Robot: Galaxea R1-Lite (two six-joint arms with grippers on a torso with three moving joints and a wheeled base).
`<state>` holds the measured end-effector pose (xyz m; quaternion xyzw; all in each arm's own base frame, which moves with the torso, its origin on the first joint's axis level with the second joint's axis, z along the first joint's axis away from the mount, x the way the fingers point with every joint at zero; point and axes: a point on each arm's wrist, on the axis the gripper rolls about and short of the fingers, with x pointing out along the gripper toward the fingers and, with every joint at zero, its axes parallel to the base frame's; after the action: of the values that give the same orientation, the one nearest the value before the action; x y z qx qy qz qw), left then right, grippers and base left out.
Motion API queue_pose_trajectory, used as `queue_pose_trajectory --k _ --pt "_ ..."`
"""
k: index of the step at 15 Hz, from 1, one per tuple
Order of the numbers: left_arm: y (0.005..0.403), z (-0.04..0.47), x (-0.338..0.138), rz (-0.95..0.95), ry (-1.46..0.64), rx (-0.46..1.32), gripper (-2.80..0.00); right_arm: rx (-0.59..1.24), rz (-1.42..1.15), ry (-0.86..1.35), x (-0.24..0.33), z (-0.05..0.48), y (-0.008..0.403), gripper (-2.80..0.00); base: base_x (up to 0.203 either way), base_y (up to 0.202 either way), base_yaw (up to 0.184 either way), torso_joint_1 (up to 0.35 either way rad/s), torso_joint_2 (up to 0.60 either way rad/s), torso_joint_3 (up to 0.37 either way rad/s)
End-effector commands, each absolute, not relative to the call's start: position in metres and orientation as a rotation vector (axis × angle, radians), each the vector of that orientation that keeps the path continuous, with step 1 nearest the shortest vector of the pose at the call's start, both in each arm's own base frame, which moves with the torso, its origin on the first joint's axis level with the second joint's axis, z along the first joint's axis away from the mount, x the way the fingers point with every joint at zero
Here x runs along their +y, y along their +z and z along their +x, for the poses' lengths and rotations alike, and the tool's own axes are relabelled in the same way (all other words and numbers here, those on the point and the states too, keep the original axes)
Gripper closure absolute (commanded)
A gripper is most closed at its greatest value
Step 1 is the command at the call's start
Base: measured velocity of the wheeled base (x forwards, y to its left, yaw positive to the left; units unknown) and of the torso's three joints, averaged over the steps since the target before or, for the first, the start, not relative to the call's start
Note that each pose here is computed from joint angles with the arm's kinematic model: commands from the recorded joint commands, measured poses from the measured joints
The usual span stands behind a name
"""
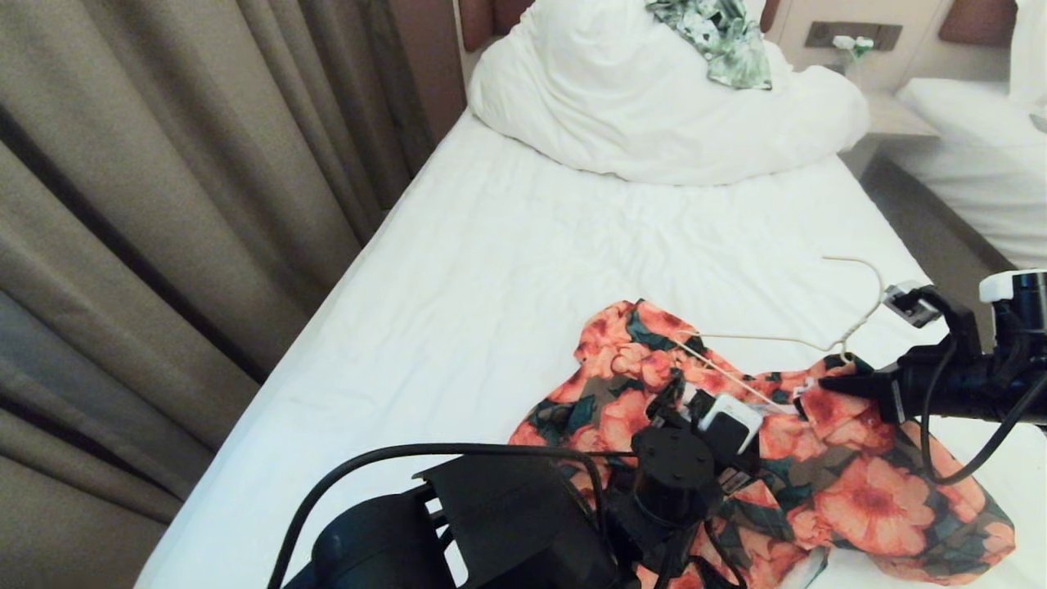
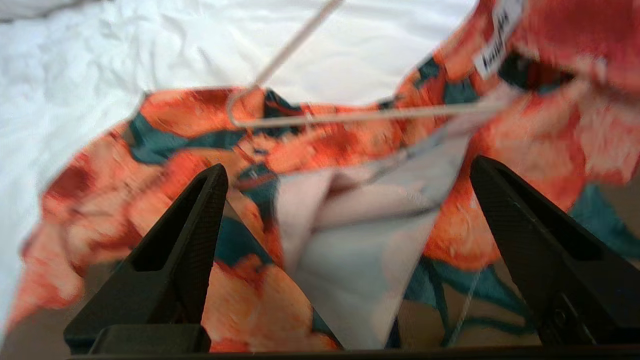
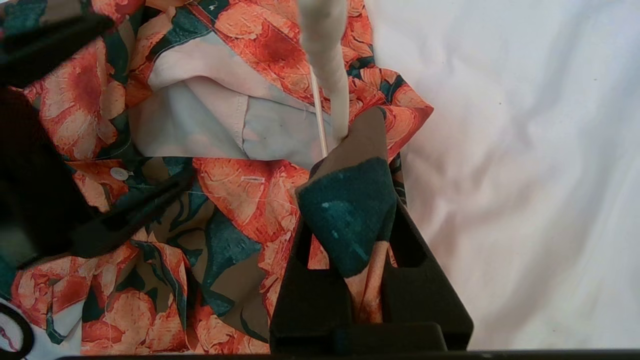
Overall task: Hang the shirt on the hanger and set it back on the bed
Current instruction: Hook the other side of the shirt onto the hanger
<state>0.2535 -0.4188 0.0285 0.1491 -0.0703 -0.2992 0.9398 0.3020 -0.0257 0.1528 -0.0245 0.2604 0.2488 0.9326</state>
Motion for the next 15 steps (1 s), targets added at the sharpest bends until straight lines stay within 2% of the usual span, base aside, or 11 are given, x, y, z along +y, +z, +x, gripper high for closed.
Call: queue_pose_trajectory --k 1,8,15 --pt "0.016 0.254 -0.420 0.294 -0.608 -0.147 -2.80 0.532 -0.052 0.516 -0.025 0.303 0.152 0.00 0.000 0.000 0.000 0.000 0.00 0.000" --pt "0.001 0.270 -0.412 0.303 -0.587 -0.136 -2.80 0.534 -0.054 0.524 -0.022 0.302 0.152 0.00 0.000 0.000 0.000 0.000 0.00 0.000" --pt "0.011 0.299 -0.393 0.291 -0.513 -0.146 -2.80 0.535 -0.062 0.522 -0.018 0.302 0.153 0.00 0.000 0.000 0.000 0.000 0.00 0.000"
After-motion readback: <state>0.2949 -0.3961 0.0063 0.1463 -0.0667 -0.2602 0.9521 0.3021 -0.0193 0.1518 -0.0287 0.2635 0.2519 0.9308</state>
